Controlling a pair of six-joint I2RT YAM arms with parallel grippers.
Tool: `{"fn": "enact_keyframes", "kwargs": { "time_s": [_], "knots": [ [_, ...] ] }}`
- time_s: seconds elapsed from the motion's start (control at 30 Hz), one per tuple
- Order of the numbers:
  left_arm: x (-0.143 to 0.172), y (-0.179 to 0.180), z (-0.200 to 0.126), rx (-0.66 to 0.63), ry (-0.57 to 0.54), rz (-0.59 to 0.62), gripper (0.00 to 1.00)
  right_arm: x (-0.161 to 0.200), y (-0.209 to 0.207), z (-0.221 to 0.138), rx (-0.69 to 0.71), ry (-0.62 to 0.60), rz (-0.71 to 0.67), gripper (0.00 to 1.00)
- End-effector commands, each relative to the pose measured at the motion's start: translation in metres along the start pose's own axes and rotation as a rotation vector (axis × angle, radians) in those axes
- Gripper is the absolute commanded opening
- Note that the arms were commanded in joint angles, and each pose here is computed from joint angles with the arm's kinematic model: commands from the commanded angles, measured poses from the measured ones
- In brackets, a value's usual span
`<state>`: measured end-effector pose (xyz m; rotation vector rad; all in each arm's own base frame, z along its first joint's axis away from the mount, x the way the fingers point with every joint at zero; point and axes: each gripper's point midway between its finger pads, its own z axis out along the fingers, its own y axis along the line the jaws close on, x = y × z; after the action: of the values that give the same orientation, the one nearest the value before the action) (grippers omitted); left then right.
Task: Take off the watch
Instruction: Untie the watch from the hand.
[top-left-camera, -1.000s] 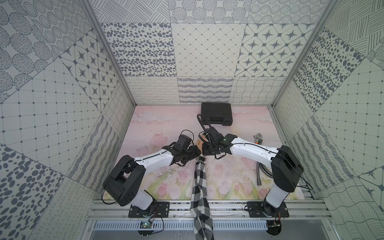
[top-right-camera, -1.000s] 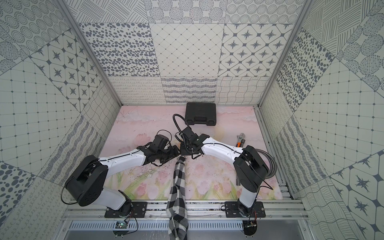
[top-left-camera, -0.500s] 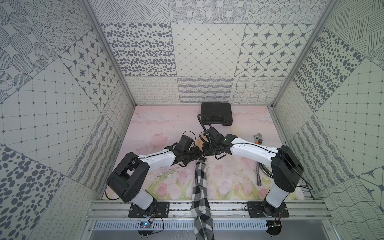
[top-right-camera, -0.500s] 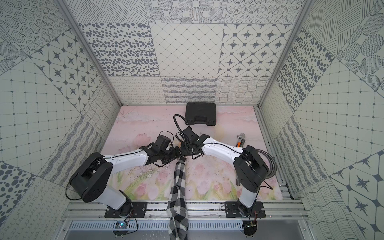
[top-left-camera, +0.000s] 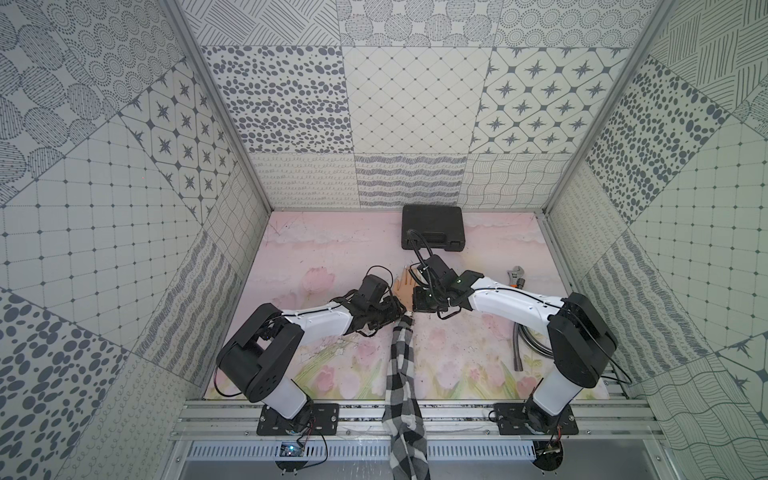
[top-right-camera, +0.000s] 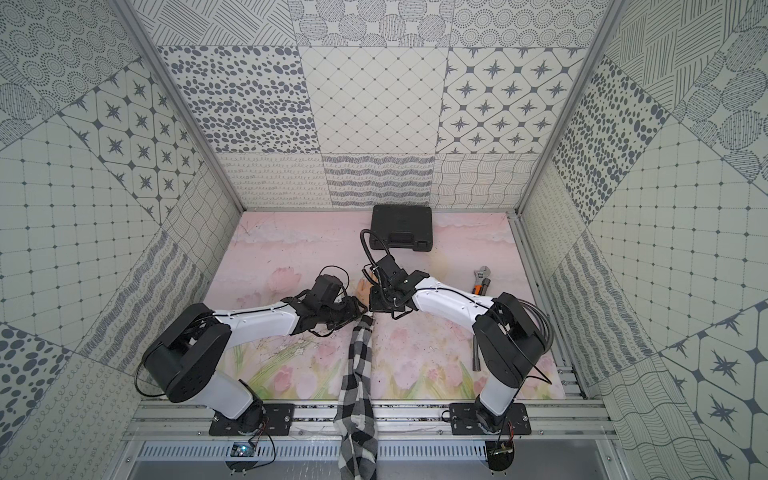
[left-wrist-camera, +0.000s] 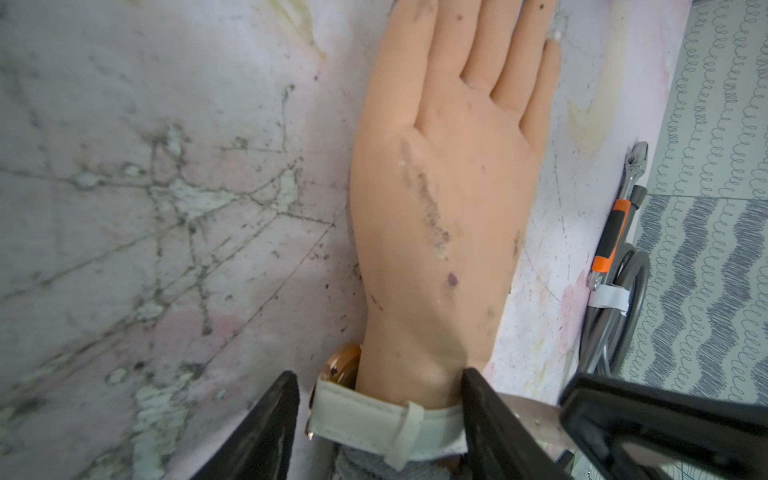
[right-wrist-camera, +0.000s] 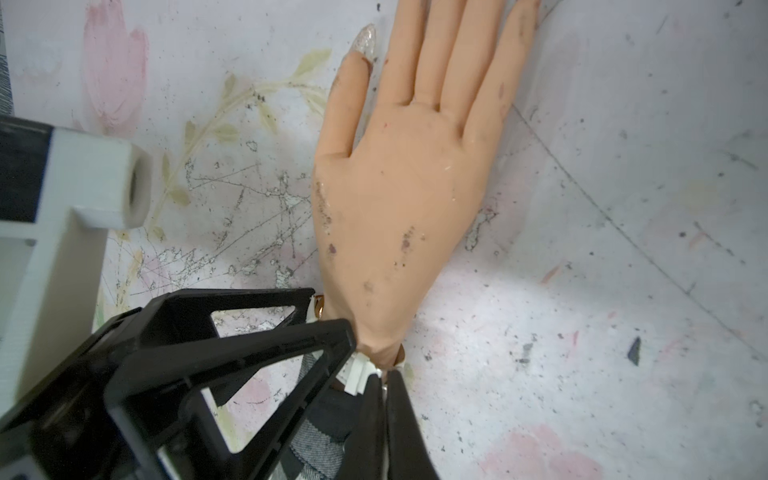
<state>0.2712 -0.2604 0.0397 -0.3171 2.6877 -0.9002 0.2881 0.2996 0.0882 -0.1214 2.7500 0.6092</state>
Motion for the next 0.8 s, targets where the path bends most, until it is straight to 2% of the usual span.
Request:
{"fn": "enact_keyframes", "kwargs": {
  "time_s": [0.0,0.3,0.5,0.77],
  "knots": [
    [0.031,0.056,0.003,-0.195,0.094,-0.023,0.62,-0.007,-0.002,-0.007,-0.023,-0.038,0.018,0.00],
    [0.038,0.069,0.013,-0.214,0.114,-0.036,0.61,0.028,-0.040,0.020,0.059,0.045,0.037,0.00],
    [0.042,0.075,0.016,-0.222,0.122,-0.043,0.61,0.043,-0.051,0.043,0.082,0.110,0.047,0.00],
    [0.036,0.068,0.012,-0.216,0.109,-0.024,0.62,0.029,-0.034,0.031,0.031,0.075,0.036,0.00]
  ]
}}
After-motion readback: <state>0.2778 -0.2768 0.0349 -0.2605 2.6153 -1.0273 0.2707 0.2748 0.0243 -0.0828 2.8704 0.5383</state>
